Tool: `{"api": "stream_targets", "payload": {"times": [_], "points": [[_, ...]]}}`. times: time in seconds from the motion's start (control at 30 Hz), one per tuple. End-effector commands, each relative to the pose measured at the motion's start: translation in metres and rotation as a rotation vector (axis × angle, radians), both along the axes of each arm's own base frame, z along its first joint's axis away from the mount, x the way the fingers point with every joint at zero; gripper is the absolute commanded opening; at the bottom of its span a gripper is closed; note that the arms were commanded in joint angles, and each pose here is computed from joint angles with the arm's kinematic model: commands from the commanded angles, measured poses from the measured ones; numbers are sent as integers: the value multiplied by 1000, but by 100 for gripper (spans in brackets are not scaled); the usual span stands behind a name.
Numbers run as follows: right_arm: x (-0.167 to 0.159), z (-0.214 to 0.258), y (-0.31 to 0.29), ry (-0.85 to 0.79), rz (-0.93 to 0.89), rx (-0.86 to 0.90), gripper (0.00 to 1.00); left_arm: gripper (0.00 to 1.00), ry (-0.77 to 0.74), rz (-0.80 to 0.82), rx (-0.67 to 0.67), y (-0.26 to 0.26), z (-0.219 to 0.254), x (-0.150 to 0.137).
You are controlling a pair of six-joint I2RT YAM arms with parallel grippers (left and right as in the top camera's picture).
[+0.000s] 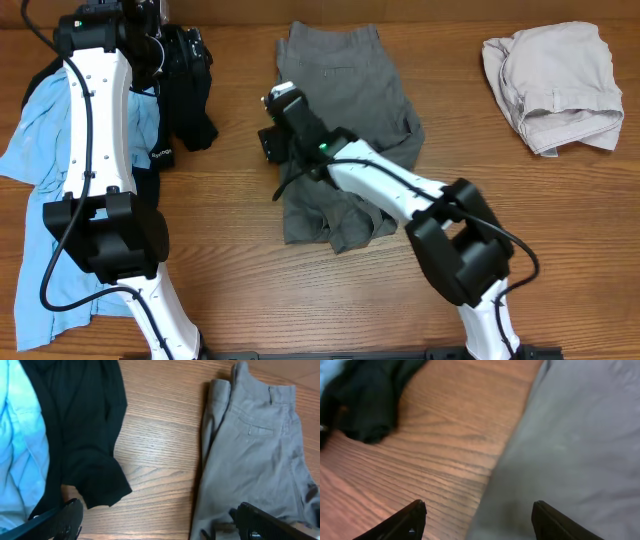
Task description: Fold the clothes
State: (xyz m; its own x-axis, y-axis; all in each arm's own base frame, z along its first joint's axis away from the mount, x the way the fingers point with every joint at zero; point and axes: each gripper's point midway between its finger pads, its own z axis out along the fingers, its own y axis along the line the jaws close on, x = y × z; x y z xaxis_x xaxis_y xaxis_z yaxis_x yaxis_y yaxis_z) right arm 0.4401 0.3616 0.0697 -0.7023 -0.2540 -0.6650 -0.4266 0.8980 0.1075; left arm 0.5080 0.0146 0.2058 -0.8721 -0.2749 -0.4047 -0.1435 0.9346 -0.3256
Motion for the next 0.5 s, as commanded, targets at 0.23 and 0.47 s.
{"api": "stream_targets", "payload": {"times": [0.23,0.47], "points": [[16,-41,-14,12,-134,-40,66,100,-24,-13,67,6,13,-4],[13,-60,-17,40,-134,-69,50,100,-22,-10,75,7,12,-4]]}}
